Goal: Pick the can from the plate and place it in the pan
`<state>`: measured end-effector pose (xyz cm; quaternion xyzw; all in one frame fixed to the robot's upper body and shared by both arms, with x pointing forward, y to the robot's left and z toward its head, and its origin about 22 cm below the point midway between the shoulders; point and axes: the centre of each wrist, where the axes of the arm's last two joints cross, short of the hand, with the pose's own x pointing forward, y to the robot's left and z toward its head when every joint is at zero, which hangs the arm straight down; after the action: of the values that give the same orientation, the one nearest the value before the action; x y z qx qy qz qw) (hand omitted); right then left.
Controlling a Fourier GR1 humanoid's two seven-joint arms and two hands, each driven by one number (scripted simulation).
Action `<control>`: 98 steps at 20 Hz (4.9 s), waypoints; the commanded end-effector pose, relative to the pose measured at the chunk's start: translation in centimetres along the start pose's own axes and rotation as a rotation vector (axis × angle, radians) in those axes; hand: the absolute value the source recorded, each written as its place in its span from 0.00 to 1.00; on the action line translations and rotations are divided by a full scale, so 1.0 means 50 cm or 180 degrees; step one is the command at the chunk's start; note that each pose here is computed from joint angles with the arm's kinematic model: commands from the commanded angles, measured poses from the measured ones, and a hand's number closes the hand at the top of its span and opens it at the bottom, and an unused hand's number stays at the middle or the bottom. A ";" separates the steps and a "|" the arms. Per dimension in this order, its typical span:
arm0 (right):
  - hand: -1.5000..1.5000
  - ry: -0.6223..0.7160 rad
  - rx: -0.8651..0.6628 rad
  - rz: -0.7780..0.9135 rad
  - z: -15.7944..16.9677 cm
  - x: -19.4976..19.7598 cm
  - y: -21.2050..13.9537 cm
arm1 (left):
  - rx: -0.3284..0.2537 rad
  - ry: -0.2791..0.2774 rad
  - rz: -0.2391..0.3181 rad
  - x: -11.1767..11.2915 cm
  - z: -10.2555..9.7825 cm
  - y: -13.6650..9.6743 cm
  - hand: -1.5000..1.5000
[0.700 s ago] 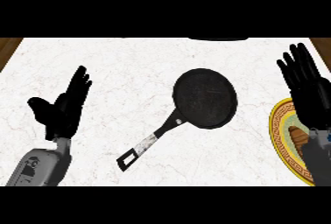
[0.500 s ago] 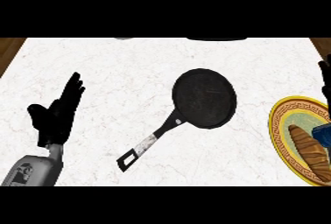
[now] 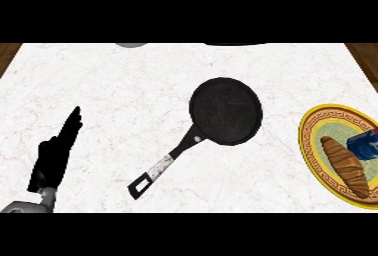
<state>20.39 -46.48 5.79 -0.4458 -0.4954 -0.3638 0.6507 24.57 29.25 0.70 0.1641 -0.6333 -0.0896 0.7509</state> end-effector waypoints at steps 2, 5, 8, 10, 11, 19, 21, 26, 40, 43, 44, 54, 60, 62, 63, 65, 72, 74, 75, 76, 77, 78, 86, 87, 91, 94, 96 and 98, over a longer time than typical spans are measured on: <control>0.00 0.0322 -0.0300 0.1023 0.013 -0.031 -0.105 | -0.0030 -0.0004 -0.0124 -0.015 0.015 0.019 0.50; 0.00 0.0408 -0.0079 0.1489 0.019 0.034 -0.120 | -0.0101 0.0062 -0.0159 -0.023 0.044 0.019 0.50; 0.00 0.0458 0.0272 0.1768 0.031 0.134 -0.124 | -0.0089 0.0035 -0.0147 -0.024 0.046 0.021 0.50; 0.00 0.0454 0.0514 0.1804 0.043 0.191 -0.112 | -0.0150 -0.0019 -0.0136 -0.009 0.046 -0.021 0.50; 0.00 0.0539 0.0625 0.1901 0.052 0.215 -0.106 | -0.0150 -0.0010 -0.0145 -0.022 0.058 0.000 0.50; 0.00 0.0824 0.1029 0.2081 0.028 0.301 -0.050 | -0.0176 -0.0116 -0.0126 -0.009 0.049 -0.034 0.50; 0.00 0.1015 0.1080 0.2102 0.038 0.308 -0.024 | -0.0196 -0.0068 -0.0124 -0.006 0.050 0.000 0.50; 0.00 0.1222 0.1285 0.2255 -0.017 0.321 -0.006 | -0.0232 -0.0108 -0.0095 -0.001 0.064 -0.017 0.50; 0.00 0.1862 0.1702 0.3031 -0.016 0.299 0.091 | -0.0229 -0.0079 -0.0148 0.011 0.045 -0.017 0.50; 0.00 0.1804 0.1785 0.2892 -0.023 0.261 0.108 | -0.0234 0.0010 -0.0045 0.004 0.054 -0.019 0.50; 0.00 0.1850 0.1856 0.2992 -0.022 0.291 0.110 | -0.0199 -0.0065 -0.0112 -0.004 0.048 -0.047 0.50; 0.00 0.2151 0.1829 0.3167 -0.029 0.227 0.173 | -0.0196 -0.0074 -0.0146 0.003 0.055 0.003 0.50; 0.00 0.2206 0.1878 0.3318 -0.025 0.216 0.181 | -0.0203 -0.0068 -0.0132 0.014 0.054 -0.022 0.50; 0.00 0.2238 0.1896 0.3337 -0.027 0.166 0.191 | -0.0157 -0.0064 -0.0097 -0.006 0.043 -0.005 0.50; 0.00 0.2244 0.1921 0.3305 -0.038 0.232 0.184 | -0.0117 -0.0076 -0.0150 -0.006 0.037 -0.015 0.50; 0.00 0.2303 0.1937 0.3312 -0.026 0.178 0.192 | -0.0155 -0.0066 -0.0127 0.020 0.075 0.017 0.50; 0.00 0.2279 0.1880 0.3376 -0.027 0.144 0.186 | -0.0092 -0.0038 -0.0109 0.024 0.028 0.015 0.50; 0.00 0.2362 0.1912 0.3341 -0.009 0.123 0.202 | -0.0172 -0.0067 -0.0090 0.018 0.082 -0.001 0.50; 0.00 0.2297 0.1906 0.3370 0.006 0.124 0.215 | -0.0137 -0.0009 -0.0105 0.002 0.068 -0.018 0.50; 0.00 0.2309 0.1873 0.3318 -0.036 0.120 0.193 | -0.0189 0.0010 -0.0064 0.007 0.091 -0.041 0.50; 0.00 0.2299 0.1896 0.3279 -0.020 0.114 0.186 | -0.0139 -0.0057 -0.0099 0.043 0.049 -0.010 0.50; 0.00 0.2278 0.1918 0.3278 0.002 0.151 0.211 | -0.0154 -0.0019 -0.0076 0.003 0.038 -0.030 0.50; 1.00 0.2210 0.1878 0.2979 -0.020 0.080 0.226 | -0.0170 -0.0083 -0.0096 0.009 0.044 -0.020 0.50; 1.00 0.2202 0.1889 0.2861 -0.038 0.093 0.221 | -0.0190 -0.0035 -0.0115 0.015 0.049 -0.022 0.50; 1.00 0.2194 0.1908 0.2807 -0.010 0.087 0.210 | -0.0119 -0.0015 -0.0112 0.005 0.052 -0.027 0.50; 1.00 0.1840 0.1952 0.3001 0.030 0.034 0.159 | -0.0112 -0.0023 -0.0133 -0.005 0.078 -0.027 0.50; 1.00 0.1398 0.2171 0.3289 0.143 0.002 0.222 | -0.0108 0.0024 -0.0106 0.001 0.071 -0.008 0.50; 1.00 0.0977 0.2366 0.3627 0.205 -0.038 0.215 | -0.0081 0.0069 -0.0075 0.006 0.070 -0.008 0.50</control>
<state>29.48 -39.07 6.64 -0.3303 -0.1909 0.0819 0.9207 21.63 28.29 1.03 0.1633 -0.6258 -0.1112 0.7545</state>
